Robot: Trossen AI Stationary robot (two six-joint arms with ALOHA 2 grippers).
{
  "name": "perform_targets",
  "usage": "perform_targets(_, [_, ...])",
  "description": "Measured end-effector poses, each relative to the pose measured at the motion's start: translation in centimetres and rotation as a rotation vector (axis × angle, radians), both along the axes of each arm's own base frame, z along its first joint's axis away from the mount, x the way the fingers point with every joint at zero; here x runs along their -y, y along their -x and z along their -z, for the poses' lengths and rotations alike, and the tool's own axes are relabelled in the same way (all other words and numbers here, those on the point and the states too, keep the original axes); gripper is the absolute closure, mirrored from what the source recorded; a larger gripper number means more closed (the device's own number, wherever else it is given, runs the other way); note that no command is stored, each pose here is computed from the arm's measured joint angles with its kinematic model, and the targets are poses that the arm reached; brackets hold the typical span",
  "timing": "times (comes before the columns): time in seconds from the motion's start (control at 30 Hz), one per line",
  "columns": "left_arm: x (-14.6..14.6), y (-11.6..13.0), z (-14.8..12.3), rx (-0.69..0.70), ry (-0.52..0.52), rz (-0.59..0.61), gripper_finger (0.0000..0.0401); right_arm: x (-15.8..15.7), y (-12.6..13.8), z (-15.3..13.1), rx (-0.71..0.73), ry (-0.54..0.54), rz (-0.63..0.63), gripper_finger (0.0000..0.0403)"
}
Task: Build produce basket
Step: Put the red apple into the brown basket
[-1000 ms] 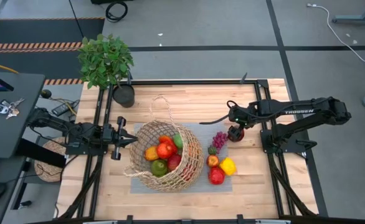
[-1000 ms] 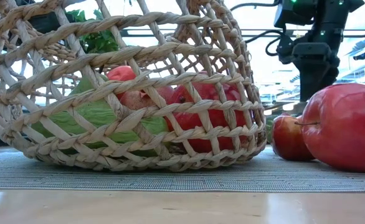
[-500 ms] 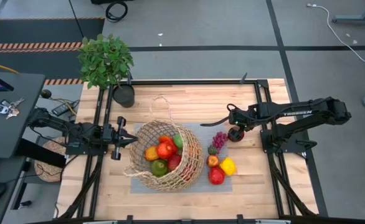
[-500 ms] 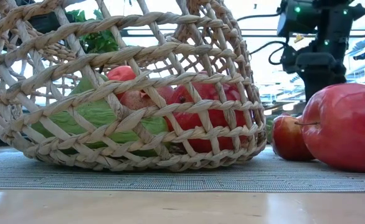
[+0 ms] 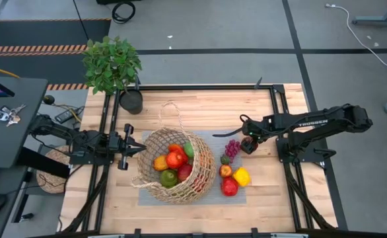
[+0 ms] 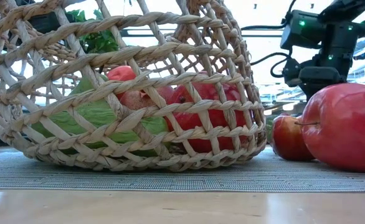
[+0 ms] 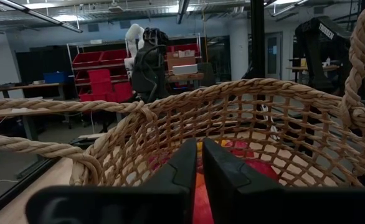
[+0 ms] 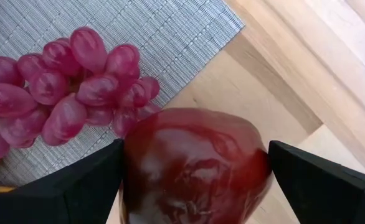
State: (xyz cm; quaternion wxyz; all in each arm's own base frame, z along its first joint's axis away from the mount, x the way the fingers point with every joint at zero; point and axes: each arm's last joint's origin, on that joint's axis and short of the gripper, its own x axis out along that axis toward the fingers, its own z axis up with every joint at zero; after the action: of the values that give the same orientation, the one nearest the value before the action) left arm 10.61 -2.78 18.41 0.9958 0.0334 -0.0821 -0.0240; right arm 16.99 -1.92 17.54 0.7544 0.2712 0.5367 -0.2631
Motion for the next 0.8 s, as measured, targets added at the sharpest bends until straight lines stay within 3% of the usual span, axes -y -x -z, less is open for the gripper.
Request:
perform_targets(0.63, [0.0,0.0,0.0,0.0,0.0,0.0,0.0365,-0.1,-0.4,-0.1,0.036,-0.032,-0.032,0.0048])
perform_targets(0.8, [0.0,0.0,0.0,0.0,0.0,0.0,0.0371,0.0,-1.3,-1.7,0.092,-0.016,-0.062,0.0049])
